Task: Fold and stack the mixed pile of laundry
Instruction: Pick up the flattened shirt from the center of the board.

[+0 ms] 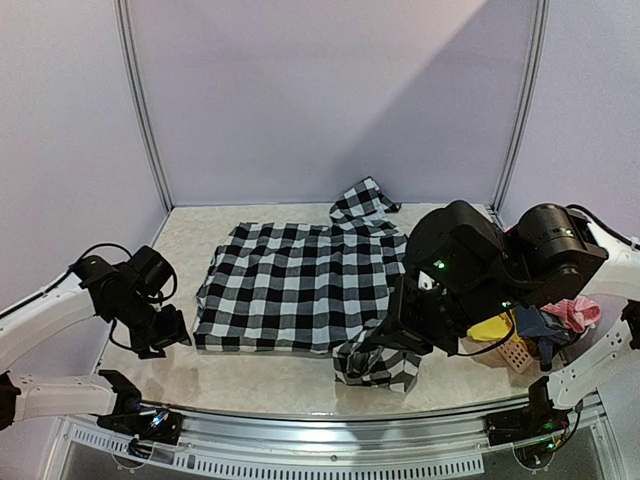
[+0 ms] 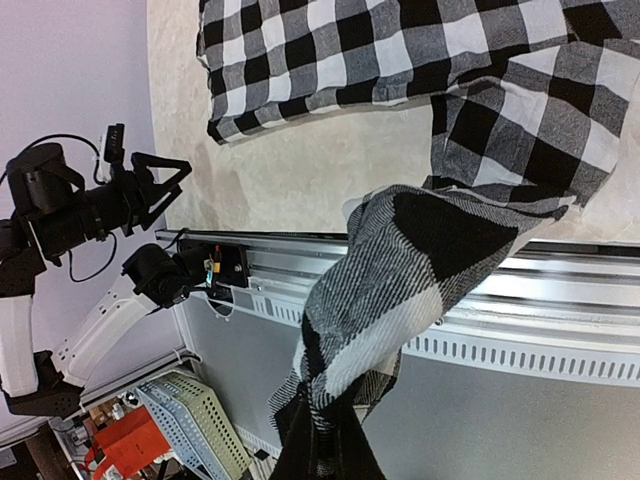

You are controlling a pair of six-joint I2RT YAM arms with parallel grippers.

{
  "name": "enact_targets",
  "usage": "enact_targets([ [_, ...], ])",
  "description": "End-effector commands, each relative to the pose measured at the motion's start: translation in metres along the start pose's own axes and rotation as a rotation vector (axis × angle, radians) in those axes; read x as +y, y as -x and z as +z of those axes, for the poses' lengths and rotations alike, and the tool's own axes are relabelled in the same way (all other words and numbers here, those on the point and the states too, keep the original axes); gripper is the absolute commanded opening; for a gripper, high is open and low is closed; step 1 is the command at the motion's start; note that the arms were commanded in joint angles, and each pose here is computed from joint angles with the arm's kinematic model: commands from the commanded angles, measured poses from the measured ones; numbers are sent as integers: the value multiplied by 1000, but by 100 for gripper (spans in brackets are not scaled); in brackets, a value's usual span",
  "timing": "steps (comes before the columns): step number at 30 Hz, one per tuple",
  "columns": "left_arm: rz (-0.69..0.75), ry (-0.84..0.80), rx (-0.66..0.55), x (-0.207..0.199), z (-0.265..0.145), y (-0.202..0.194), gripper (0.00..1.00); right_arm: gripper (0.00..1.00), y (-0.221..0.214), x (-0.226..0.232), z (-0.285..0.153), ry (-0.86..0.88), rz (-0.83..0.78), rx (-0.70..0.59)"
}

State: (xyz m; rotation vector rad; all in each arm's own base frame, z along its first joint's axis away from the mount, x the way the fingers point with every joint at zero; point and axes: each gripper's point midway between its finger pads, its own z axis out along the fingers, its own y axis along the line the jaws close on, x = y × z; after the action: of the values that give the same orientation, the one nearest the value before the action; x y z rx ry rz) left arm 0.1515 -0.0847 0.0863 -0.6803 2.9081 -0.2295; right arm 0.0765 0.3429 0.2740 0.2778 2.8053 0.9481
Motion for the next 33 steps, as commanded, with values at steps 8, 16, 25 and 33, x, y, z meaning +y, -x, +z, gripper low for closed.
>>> enact_targets([
  [8,-235,-166,-3,-36,30,21,62,0,30,-14,-16,17,15,-98],
  [16,-337,-150,-49,-31,39,36,66,0,32,-19,-18,2,28,-112],
  [25,-397,-155,-9,-29,68,39,59,0,37,-25,-16,-22,36,-118],
  [33,-393,-143,-22,-32,79,47,44,0,44,-28,-17,-30,47,-128],
])
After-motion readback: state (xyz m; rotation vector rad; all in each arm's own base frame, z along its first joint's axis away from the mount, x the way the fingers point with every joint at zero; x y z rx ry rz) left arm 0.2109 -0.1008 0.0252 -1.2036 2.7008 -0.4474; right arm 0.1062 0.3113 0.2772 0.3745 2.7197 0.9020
